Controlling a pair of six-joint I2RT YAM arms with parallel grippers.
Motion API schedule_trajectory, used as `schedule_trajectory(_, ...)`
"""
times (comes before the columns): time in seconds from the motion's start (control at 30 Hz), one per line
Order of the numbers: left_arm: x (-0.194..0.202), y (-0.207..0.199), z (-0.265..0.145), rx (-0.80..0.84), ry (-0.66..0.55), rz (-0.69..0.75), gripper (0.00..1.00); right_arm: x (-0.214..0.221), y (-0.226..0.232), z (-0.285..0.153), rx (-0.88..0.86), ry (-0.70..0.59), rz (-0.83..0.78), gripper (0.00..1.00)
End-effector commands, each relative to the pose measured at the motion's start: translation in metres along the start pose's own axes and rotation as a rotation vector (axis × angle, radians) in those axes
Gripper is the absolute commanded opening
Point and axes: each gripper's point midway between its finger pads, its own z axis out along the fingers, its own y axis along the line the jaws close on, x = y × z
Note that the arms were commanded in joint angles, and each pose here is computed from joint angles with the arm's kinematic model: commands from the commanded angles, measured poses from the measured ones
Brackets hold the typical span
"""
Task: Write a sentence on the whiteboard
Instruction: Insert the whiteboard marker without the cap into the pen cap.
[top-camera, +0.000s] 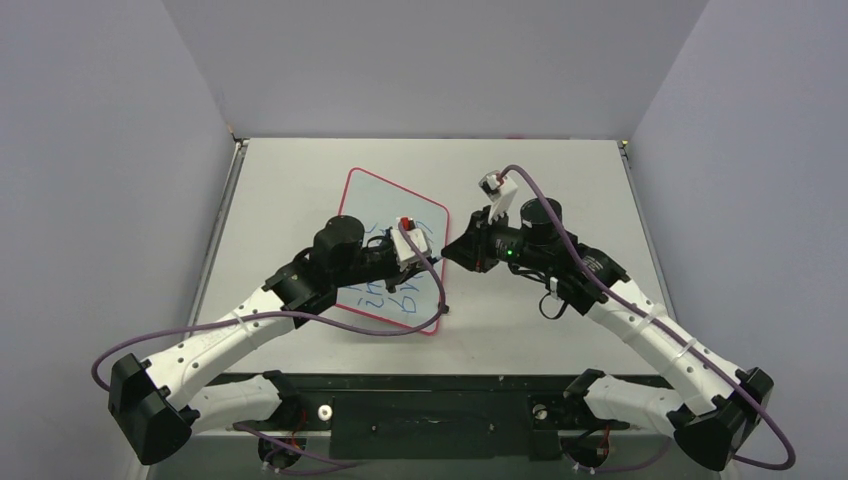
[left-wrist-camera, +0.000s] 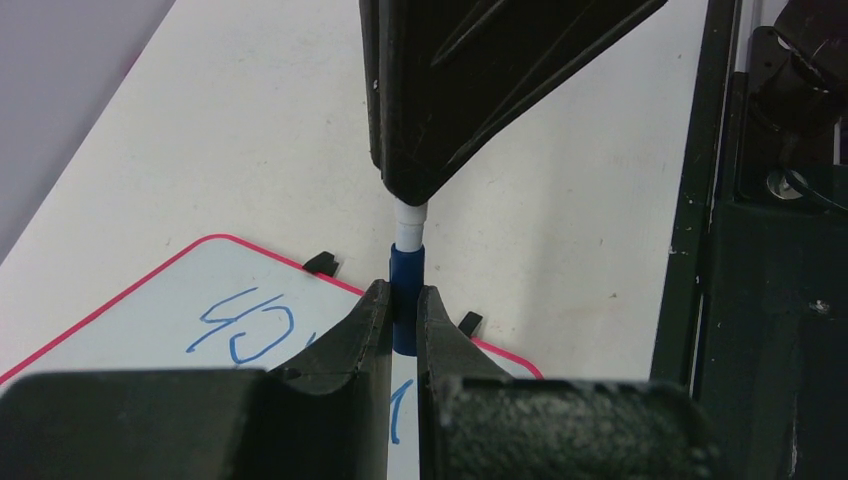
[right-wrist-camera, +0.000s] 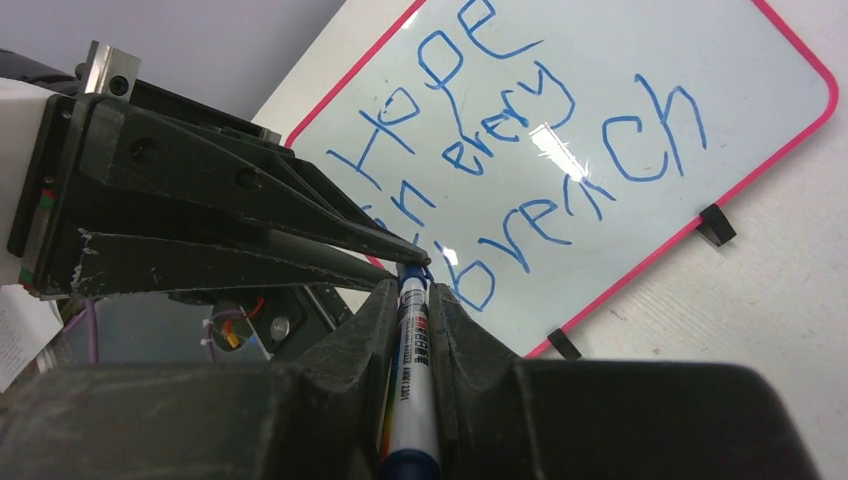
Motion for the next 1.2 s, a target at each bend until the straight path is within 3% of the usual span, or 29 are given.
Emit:
schedule_trajectory(0.0,-0.049,-0.011,-0.007,0.069,-0.17,0.068,0.0,0.002,0.018,0.01,-0.11,0.027,-0.041,0.0)
schedule_trajectory(0.27,-0.054,-0.017,-0.01,0.093,-0.19,0.056,0.0,0.011,0.018,0.018,-0.134,0.062,-0.041,0.0)
schedule_trajectory(1.17,-0.141,-0.021,-0.02,0.237,-0.488,-0.077,0.0,0.044,0.016,0.014,-0.153,0.081,-0.093,0.0)
